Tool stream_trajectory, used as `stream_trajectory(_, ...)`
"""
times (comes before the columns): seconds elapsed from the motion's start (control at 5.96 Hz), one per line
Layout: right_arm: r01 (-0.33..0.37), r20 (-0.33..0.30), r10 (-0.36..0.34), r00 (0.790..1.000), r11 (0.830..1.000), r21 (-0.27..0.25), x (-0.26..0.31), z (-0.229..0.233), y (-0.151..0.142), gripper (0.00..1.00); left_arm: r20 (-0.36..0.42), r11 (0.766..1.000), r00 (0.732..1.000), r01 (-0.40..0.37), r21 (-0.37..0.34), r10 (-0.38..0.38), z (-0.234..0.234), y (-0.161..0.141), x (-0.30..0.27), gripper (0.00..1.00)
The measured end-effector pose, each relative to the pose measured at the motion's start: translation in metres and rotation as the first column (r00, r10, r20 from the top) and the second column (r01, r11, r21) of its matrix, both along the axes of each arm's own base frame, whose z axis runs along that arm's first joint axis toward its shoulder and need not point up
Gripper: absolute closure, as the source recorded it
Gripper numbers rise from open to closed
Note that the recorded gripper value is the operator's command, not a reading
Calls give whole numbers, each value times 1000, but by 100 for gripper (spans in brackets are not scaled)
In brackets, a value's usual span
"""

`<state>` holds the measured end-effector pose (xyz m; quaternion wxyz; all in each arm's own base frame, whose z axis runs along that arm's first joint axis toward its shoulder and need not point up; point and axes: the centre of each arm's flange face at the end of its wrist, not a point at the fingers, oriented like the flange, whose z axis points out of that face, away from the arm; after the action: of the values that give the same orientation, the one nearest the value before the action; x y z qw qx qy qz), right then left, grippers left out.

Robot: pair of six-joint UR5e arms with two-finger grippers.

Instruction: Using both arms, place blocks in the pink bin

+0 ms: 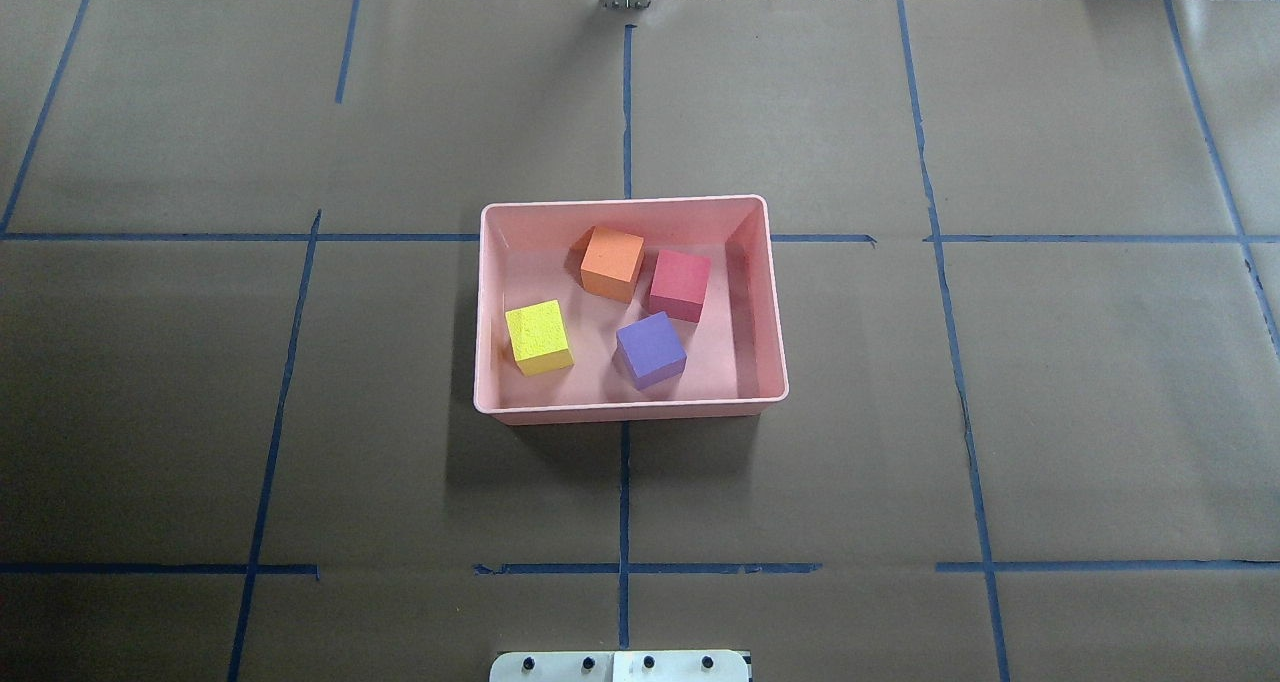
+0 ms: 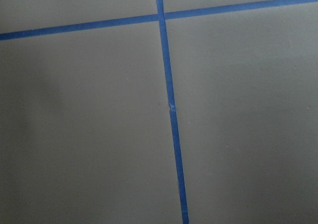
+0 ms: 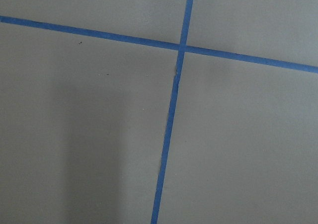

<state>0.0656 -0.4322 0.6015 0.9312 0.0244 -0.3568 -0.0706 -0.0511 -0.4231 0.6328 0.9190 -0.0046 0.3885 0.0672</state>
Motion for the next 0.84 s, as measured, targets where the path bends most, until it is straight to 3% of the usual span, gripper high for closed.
stream_trajectory(0.84, 9, 0, -9, 1000, 1000, 6, -4, -3, -1, 0, -1, 1000, 1000, -1, -9, 1, 3, 6, 0, 0)
